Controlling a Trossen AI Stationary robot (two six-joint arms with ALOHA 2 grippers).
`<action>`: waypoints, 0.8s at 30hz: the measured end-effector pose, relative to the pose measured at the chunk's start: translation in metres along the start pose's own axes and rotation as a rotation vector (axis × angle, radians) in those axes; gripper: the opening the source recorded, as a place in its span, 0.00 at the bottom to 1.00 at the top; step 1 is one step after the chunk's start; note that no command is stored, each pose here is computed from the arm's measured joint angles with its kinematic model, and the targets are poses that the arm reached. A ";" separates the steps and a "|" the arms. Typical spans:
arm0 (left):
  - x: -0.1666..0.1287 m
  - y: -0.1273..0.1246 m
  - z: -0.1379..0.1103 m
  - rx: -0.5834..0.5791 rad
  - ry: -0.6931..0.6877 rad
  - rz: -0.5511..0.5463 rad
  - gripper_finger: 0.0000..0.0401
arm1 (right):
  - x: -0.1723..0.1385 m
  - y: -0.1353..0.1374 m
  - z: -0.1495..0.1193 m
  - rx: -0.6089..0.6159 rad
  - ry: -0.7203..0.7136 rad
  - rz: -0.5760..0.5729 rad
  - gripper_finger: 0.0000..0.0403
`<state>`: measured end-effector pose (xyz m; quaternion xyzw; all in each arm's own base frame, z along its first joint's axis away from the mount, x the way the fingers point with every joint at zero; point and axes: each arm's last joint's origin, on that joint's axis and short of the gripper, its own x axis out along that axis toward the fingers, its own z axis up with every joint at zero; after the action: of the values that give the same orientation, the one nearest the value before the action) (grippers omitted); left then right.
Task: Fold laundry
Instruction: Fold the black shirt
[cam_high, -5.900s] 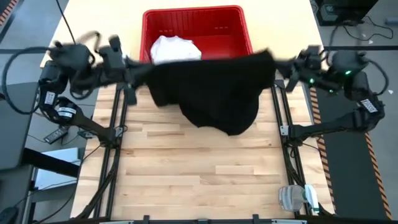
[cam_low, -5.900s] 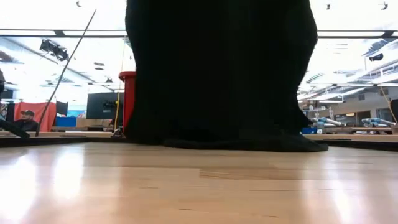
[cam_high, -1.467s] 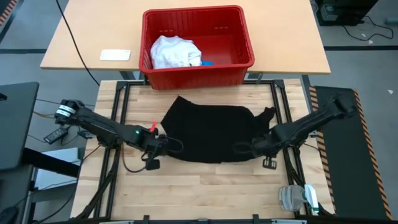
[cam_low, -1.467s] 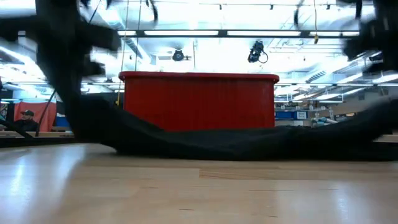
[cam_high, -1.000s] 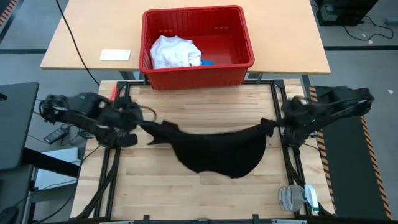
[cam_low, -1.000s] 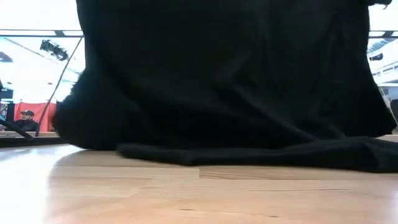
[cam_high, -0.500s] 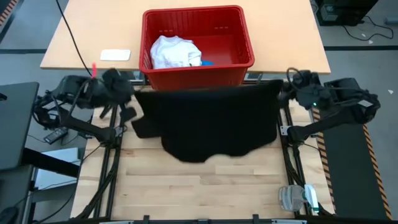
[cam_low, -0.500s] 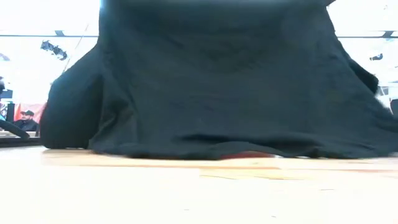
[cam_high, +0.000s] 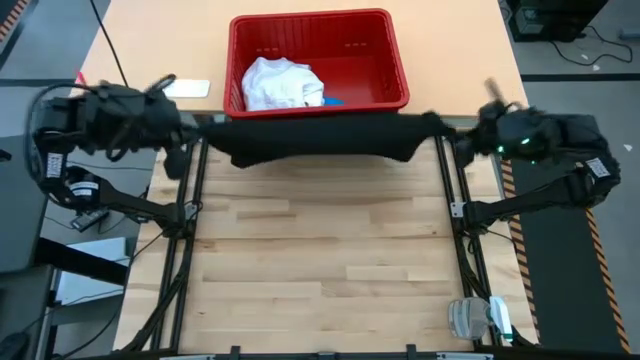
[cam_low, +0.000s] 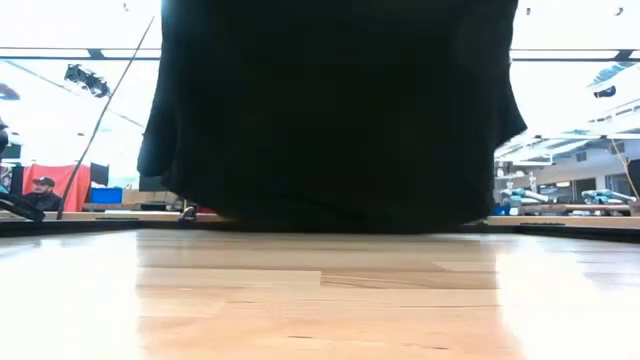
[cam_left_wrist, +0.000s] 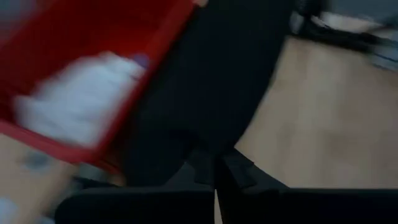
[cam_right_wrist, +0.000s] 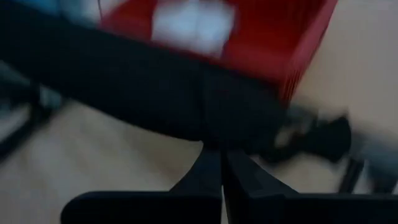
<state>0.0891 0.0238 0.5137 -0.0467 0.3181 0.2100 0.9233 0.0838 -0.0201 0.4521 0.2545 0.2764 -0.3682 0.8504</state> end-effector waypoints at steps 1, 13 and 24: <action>0.007 -0.004 -0.005 -0.030 0.042 -0.049 0.00 | 0.006 -0.001 -0.009 0.010 0.095 0.003 0.00; 0.117 -0.084 -0.124 -0.284 0.811 -0.123 0.00 | 0.082 0.029 -0.125 0.151 0.675 0.224 0.00; 0.130 -0.079 -0.132 -0.350 0.563 0.206 0.00 | 0.088 0.005 -0.129 0.274 0.482 -0.050 0.01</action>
<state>0.1397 -0.0306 0.3259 -0.2279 0.5228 0.3324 0.7512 0.1018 0.0219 0.3023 0.4406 0.4245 -0.3520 0.7084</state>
